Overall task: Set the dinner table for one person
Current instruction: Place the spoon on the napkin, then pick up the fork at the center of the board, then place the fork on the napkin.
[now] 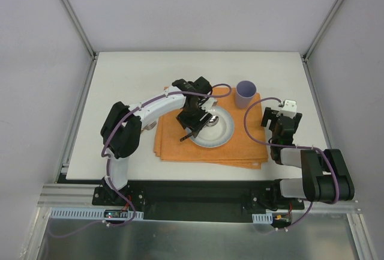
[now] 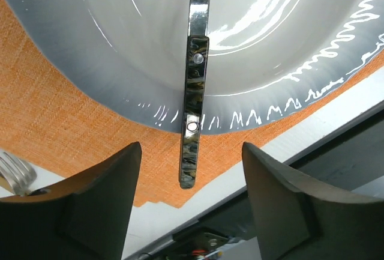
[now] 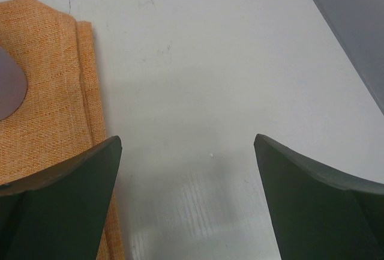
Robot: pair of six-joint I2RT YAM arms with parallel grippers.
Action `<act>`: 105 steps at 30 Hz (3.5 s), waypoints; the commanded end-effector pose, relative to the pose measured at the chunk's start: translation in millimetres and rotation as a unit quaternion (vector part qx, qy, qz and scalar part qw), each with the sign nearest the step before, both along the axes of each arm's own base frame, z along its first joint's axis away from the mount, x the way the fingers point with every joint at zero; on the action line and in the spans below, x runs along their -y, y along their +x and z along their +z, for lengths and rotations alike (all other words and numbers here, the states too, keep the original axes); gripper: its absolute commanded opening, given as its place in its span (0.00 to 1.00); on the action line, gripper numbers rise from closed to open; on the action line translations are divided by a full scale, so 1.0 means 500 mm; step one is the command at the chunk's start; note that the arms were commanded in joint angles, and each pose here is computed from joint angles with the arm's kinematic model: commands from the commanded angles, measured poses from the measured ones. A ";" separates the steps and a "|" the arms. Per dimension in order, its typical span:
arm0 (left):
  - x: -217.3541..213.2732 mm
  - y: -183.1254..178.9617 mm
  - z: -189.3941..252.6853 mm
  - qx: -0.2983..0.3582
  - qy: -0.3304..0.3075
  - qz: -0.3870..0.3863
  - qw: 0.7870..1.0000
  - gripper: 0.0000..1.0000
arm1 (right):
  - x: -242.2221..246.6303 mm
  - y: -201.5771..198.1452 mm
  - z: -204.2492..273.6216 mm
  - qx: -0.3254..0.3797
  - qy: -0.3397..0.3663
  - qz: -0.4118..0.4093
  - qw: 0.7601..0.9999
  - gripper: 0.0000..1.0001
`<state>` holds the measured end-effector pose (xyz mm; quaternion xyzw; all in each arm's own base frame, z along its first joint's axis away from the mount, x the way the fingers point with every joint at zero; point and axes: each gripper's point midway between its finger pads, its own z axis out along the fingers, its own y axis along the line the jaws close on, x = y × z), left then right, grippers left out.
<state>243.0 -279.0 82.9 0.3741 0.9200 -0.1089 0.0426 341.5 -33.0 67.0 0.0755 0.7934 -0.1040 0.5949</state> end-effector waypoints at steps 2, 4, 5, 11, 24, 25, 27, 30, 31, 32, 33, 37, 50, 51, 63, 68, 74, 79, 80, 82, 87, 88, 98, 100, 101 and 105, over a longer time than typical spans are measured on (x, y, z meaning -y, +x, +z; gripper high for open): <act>0.000 0.013 0.040 0.032 -0.006 0.000 0.999 0.82 | 0.003 0.014 0.037 0.038 0.002 -0.006 0.999 0.96; -0.009 0.012 0.043 0.037 -0.003 0.002 0.999 0.87 | 0.003 0.014 0.038 0.039 0.002 -0.007 0.999 0.96; -0.011 0.013 0.048 0.043 -0.003 0.003 0.999 0.91 | 0.003 0.014 0.038 0.038 0.002 -0.007 0.999 0.96; -0.076 0.047 0.122 0.105 -0.014 0.013 0.994 0.96 | 0.003 0.013 0.037 0.037 0.002 -0.007 0.999 0.96; -0.400 0.013 0.011 0.063 -0.084 -0.126 0.986 0.99 | 0.003 0.014 0.038 0.038 0.002 -0.007 0.999 0.96; -0.414 0.021 0.001 0.068 -0.092 -0.115 0.987 0.99 | 0.003 0.014 0.038 0.038 0.002 -0.007 0.999 0.96; -0.425 0.010 -0.025 0.052 -0.099 -0.103 0.988 0.99 | 0.003 0.014 0.038 0.039 0.002 -0.007 0.999 0.96; -0.430 0.006 -0.050 0.044 -0.109 -0.093 0.989 0.99 | 0.003 0.012 0.035 0.036 0.001 -0.007 0.999 0.96; -0.432 0.007 -0.055 0.044 -0.109 -0.093 0.989 0.99 | 0.003 0.013 0.038 0.038 0.001 -0.006 0.999 0.96; -0.433 0.014 -0.063 0.051 -0.108 -0.094 0.988 0.99 | 0.003 0.013 0.038 0.038 0.001 -0.006 0.999 0.96; -0.435 0.018 -0.069 0.053 -0.106 -0.095 0.988 0.99 | 0.003 0.014 0.038 0.038 0.002 -0.007 0.999 0.96; -0.443 0.045 -0.099 0.064 -0.095 -0.097 0.989 0.98 | 0.003 0.014 0.038 0.038 0.002 -0.007 0.999 0.96; -0.467 0.090 -0.160 0.088 -0.069 -0.086 0.990 0.73 | 0.003 0.014 0.039 0.039 0.002 -0.006 0.999 0.96; -0.469 0.088 -0.160 0.090 -0.067 -0.086 0.990 0.62 | 0.003 0.014 0.038 0.038 0.002 -0.007 0.999 0.96; -0.521 0.088 -0.173 0.103 -0.033 -0.053 0.993 0.00 | 0.003 0.014 0.038 0.039 0.002 -0.007 0.999 0.96; -0.522 0.143 -0.113 0.145 -0.029 -0.005 0.989 0.00 | 0.003 0.014 0.038 0.038 0.002 -0.007 0.999 0.96; -0.534 0.181 -0.034 0.158 -0.010 0.053 0.986 0.00 | 0.003 0.014 0.038 0.038 0.002 -0.007 0.999 0.96; -0.539 0.168 0.008 0.146 0.004 0.082 0.986 0.00 | 0.003 0.014 0.038 0.038 0.002 -0.007 0.999 0.96; -0.536 0.164 0.021 0.147 0.003 0.086 0.985 0.00 | 0.003 0.014 0.038 0.039 0.002 -0.007 0.999 0.96; -0.536 0.163 0.046 0.145 0.003 0.117 0.982 0.00 | 0.003 0.014 0.038 0.039 0.002 -0.006 0.999 0.96; -0.458 0.139 0.101 0.134 0.018 0.166 0.977 0.00 | 0.003 0.014 0.038 0.039 0.002 -0.007 0.999 0.96; -0.449 0.149 0.119 0.147 0.020 0.178 0.973 0.00 | 0.003 0.014 0.038 0.038 0.002 -0.007 0.999 0.96; -0.326 0.203 0.168 0.110 -0.023 0.362 0.925 0.00 | 0.003 0.014 0.038 0.039 0.002 -0.007 0.999 0.96; -0.318 0.198 0.156 0.078 -0.017 0.394 0.916 0.00 | 0.003 0.014 0.038 0.038 0.002 -0.007 0.999 0.96; -0.314 0.196 0.135 0.059 -0.007 0.402 0.914 0.00 | 0.003 0.014 0.038 0.038 0.002 -0.007 0.999 0.96; -0.302 0.189 0.110 0.027 -0.003 0.433 0.901 0.00 | 0.003 0.014 0.038 0.038 0.002 -0.007 0.999 0.96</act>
